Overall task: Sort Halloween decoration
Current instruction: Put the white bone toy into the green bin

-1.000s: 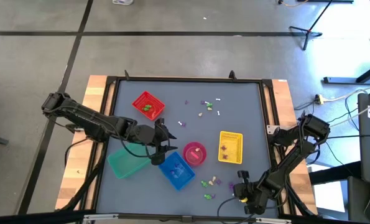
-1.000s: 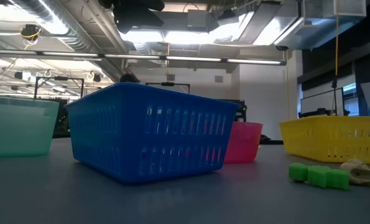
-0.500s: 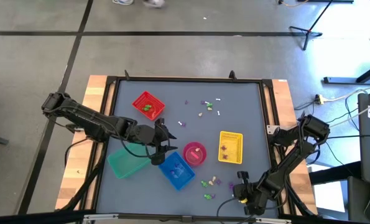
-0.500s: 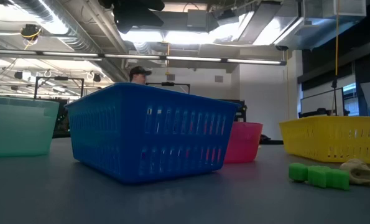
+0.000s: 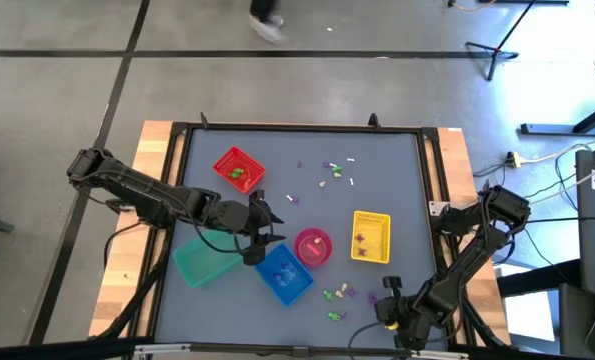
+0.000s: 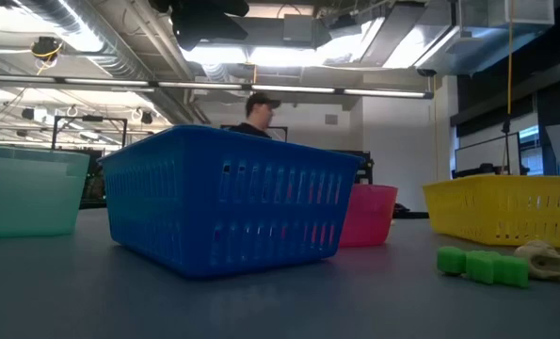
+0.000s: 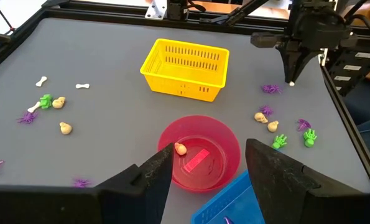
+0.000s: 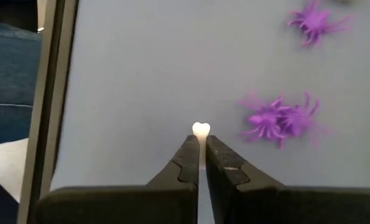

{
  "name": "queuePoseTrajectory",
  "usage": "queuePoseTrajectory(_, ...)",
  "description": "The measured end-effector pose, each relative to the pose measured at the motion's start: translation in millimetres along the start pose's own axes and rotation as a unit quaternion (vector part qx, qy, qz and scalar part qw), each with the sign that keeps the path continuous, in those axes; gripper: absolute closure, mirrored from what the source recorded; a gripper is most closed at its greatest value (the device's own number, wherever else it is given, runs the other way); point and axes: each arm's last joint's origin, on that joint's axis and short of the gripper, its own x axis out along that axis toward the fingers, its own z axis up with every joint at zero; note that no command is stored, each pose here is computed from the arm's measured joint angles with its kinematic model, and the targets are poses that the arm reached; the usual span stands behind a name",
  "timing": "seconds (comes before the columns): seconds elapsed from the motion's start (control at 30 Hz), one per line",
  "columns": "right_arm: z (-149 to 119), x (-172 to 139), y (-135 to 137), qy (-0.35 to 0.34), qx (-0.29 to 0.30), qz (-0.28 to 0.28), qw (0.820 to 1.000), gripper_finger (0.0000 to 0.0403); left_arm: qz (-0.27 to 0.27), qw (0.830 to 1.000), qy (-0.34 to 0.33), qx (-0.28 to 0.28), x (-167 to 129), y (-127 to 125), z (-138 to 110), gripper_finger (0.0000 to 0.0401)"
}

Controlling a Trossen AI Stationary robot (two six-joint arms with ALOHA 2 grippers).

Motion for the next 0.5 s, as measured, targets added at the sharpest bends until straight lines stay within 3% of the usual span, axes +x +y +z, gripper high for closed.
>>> queuePoseTrajectory(0.5, 54, -8, -21, -0.049, -0.101, -0.055, 0.992, 0.0393, 0.0, 1.0, 0.0, 0.0, 0, 0, 0, 0.0217)
